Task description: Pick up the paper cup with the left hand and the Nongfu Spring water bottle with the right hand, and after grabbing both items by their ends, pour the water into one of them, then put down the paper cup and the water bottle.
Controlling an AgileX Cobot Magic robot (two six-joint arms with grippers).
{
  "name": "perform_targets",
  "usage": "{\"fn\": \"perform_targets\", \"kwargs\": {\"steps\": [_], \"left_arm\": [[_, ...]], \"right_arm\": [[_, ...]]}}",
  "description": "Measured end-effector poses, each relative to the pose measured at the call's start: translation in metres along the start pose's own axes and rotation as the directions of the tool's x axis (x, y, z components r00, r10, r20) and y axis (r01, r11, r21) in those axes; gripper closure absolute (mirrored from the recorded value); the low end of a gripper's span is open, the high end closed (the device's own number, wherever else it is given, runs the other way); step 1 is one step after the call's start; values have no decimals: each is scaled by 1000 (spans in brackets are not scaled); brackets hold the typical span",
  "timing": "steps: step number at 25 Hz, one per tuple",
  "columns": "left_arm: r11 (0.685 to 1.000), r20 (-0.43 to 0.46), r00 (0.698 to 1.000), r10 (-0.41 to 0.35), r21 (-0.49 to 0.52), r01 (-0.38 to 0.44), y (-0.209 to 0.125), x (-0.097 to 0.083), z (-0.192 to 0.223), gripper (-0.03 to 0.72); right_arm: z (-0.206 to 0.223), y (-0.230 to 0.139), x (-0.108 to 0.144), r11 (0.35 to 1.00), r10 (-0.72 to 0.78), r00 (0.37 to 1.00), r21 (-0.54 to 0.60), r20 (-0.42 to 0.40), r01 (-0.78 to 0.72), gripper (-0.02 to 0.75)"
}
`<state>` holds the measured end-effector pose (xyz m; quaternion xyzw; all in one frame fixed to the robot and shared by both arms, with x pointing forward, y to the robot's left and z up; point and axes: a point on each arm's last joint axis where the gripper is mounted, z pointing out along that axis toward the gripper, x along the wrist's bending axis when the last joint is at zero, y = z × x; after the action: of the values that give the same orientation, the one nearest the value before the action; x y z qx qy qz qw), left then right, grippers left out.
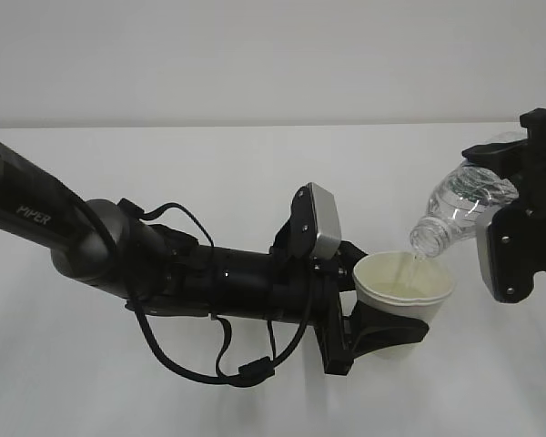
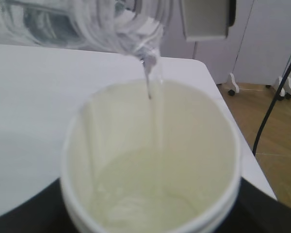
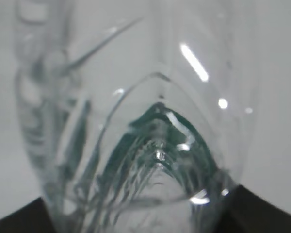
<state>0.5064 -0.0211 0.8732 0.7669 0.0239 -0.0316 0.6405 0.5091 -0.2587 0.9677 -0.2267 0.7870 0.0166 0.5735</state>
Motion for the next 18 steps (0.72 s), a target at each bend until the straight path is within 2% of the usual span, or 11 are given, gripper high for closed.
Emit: {"fn": "perform_targets", "kwargs": {"steps": [18], "left_arm": [[1000, 1, 1000, 0, -2, 0, 0, 0, 0, 216]], "right_arm": [[0, 0, 0, 1000, -5, 1000, 0, 0, 5, 345]]}}
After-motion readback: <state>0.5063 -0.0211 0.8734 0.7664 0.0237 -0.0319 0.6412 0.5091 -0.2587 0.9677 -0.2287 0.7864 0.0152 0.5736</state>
